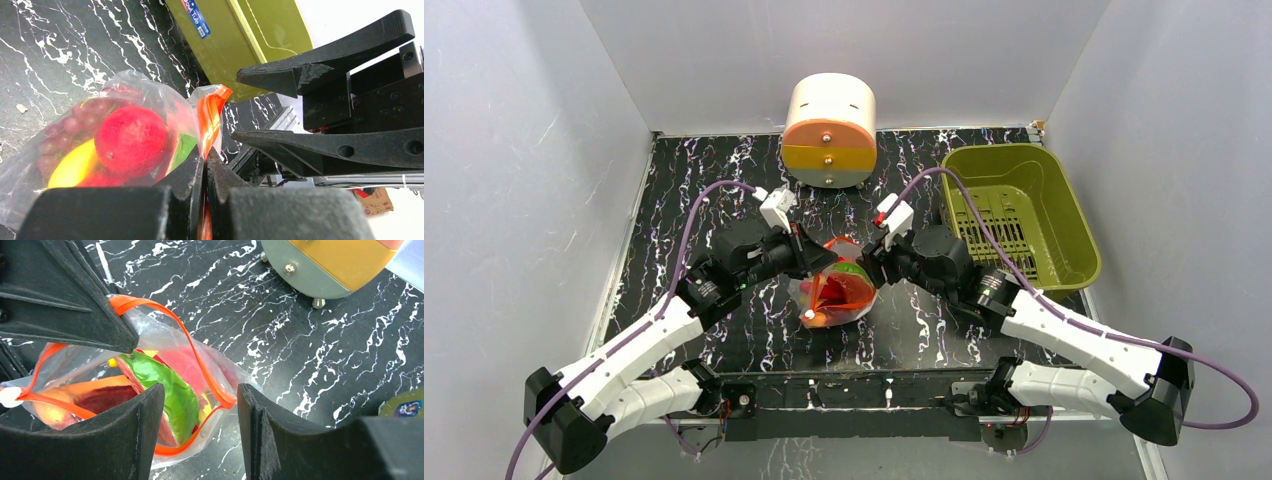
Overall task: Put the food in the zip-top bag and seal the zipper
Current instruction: Place the fake fruit in the zipper food storage bag.
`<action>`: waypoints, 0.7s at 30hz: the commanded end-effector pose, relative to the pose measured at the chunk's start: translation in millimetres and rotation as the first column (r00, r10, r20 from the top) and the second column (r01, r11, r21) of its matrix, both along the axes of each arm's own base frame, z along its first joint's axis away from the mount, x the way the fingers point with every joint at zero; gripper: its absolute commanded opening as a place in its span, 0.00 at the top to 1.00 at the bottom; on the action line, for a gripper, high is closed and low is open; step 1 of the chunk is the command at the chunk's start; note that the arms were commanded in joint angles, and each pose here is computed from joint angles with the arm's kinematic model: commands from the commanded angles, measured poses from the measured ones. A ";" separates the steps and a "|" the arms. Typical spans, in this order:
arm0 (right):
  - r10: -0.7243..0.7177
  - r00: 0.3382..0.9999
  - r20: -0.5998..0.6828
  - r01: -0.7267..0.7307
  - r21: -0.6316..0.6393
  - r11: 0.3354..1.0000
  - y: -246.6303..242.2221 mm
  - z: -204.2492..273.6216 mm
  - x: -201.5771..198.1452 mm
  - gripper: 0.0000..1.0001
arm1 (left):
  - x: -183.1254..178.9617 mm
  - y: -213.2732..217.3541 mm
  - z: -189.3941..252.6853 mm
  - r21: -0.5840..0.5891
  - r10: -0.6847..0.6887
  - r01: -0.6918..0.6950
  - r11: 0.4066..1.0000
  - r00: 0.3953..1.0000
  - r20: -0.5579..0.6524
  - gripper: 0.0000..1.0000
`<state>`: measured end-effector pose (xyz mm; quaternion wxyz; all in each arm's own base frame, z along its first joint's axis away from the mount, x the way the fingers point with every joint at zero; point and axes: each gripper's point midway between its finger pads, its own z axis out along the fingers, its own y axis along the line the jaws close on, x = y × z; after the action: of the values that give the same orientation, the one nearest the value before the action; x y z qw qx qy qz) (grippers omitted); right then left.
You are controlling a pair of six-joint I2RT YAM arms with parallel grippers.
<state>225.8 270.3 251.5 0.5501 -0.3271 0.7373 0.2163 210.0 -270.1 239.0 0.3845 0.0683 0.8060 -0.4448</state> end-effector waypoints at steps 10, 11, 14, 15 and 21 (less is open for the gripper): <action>-0.180 0.983 0.031 0.179 0.032 0.983 -11.2 -8.4 27.5 0.56 | -0.7 -11.1 38.7 -0.087 -0.062 0.073 0.994 0.991 0.115 1.00; -0.186 0.982 0.025 0.186 0.027 0.982 -11.7 -9.1 28.1 0.70 | -1.1 -10.9 38.6 -0.087 -0.065 0.076 0.993 0.991 0.121 1.00; -0.242 0.970 0.006 0.242 0.040 0.969 -19.4 -4.2 31.5 1.00 | -2.3 -8.9 37.9 -0.083 -0.062 0.072 0.994 0.991 0.120 1.00; -0.257 0.967 0.001 0.256 0.060 0.965 -22.1 1.1 31.8 1.00 | -4.0 -8.7 39.8 -0.079 -0.071 0.081 0.994 0.989 0.127 0.96; -0.309 0.948 -0.077 0.318 0.157 0.935 -32.3 20.2 30.0 1.00 | -13.3 12.5 43.7 0.148 -0.180 0.142 0.979 0.940 0.290 0.66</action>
<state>248.4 245.3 223.8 0.5496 -0.2313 0.7859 0.1636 203.2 -272.9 247.9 0.3978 0.1333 0.7919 -0.4438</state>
